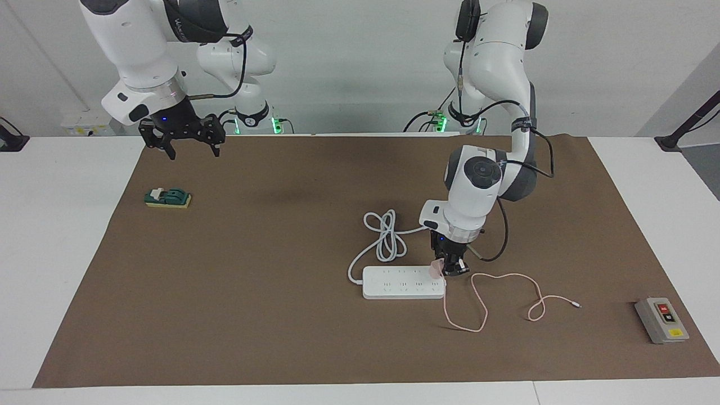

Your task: Plug charger into power strip

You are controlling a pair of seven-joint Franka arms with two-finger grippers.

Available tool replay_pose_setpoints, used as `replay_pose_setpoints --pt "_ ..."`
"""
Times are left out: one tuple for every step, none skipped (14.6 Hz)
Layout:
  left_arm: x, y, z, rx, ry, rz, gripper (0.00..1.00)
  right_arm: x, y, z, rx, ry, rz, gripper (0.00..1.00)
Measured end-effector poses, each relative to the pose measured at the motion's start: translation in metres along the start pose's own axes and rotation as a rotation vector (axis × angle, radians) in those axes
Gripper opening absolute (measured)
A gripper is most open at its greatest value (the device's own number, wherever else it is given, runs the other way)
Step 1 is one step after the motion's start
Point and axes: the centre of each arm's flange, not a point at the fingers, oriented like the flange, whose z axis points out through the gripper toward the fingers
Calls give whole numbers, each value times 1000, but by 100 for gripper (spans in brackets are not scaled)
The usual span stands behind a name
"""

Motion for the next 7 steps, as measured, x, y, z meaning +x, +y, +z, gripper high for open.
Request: replay_pose_setpoints --pt "1 1 0 0 0 12 29 0 0 0 0 0 -1 100" --pt "1 1 0 0 0 26 29 0 -1 0 0 0 -1 100" --pt "1 1 0 0 0 35 29 0 -1 0 0 -1 -1 100" --pt "1 1 0 -1 0 40 29 0 -1 0 0 -1 -2 100" --pt "1 1 0 -2 -1 42 29 0 -1 0 0 -1 -2 100" --pt "1 2 0 -4 -2 44 29 0 -2 0 0 -1 -4 100" --pt "1 2 0 -5 -3 47 29 0 -4 0 0 0 -6 100"
